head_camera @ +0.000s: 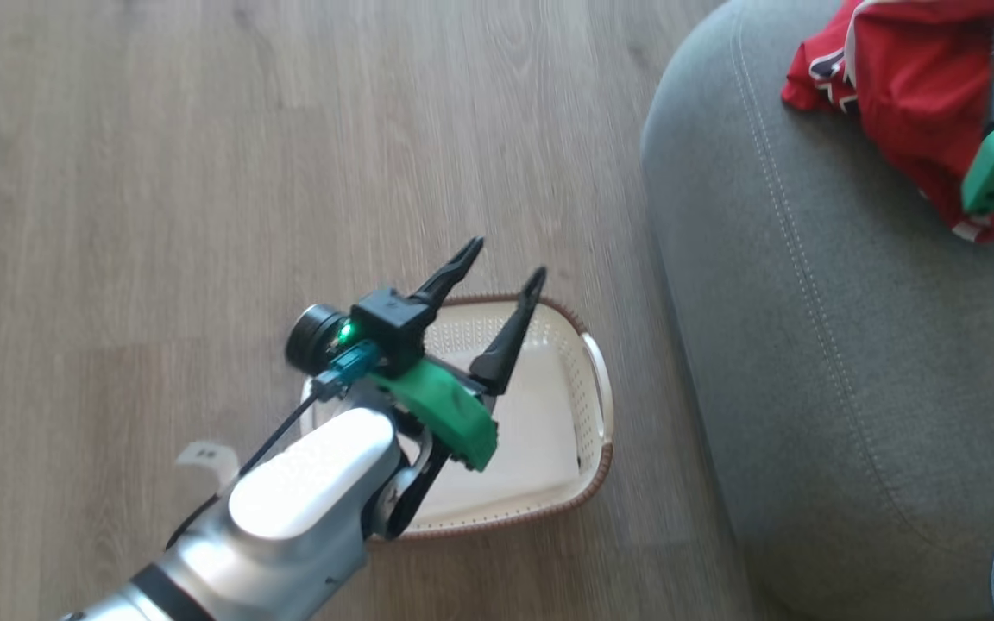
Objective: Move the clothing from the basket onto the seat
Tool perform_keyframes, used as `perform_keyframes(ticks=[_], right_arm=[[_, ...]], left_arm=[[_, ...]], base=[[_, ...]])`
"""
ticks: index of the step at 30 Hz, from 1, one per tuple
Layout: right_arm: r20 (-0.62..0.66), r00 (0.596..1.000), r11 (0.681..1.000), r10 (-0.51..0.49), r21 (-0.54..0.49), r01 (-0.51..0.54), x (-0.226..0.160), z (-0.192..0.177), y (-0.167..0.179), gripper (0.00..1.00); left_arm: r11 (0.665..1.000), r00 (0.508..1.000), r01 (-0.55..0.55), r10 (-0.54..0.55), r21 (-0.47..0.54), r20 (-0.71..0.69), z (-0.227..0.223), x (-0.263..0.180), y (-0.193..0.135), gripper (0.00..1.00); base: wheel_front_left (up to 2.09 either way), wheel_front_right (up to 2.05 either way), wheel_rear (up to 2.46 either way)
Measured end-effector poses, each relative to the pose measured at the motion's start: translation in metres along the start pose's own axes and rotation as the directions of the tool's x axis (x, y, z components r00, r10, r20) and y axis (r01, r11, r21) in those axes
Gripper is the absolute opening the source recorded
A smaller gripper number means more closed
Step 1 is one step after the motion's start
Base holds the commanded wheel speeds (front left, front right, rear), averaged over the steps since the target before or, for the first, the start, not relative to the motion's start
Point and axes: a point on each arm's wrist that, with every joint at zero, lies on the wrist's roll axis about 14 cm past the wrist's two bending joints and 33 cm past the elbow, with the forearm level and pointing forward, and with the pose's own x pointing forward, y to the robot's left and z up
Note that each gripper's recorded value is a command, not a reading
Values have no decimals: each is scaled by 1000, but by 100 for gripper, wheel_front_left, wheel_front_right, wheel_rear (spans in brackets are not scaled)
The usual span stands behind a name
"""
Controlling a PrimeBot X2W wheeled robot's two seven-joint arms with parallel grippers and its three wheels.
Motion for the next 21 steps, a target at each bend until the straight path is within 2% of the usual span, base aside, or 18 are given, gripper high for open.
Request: perform_keyframes(ticks=[6, 11, 12, 17, 21], right_arm=[[38, 997, 995, 71, 64, -73, -19, 8, 31, 100], [97, 988, 984, 120, 119, -132, -36, 22, 60, 100], [97, 988, 984, 120, 119, -132, -36, 22, 60, 100], [120, 976, 963, 180, 180, -199, -64, 21, 95, 100], [124, 970, 949, 207, 216, -230, -85, 16, 110, 100]], left_arm=[[992, 992, -125, 125, -7, 2, 4, -27, 26, 100], [964, 964, -264, 264, -23, 15, 7, -60, 55, 100], [964, 964, -264, 264, -23, 15, 7, -60, 55, 100], [912, 913, -407, 408, -60, 18, 3, -100, 79, 100], [871, 873, -485, 488, -80, 22, 0, -130, 92, 100]], base=[[0, 0, 0], [0, 0, 0], [0, 0, 0], [0, 0, 0], [0, 0, 0]])
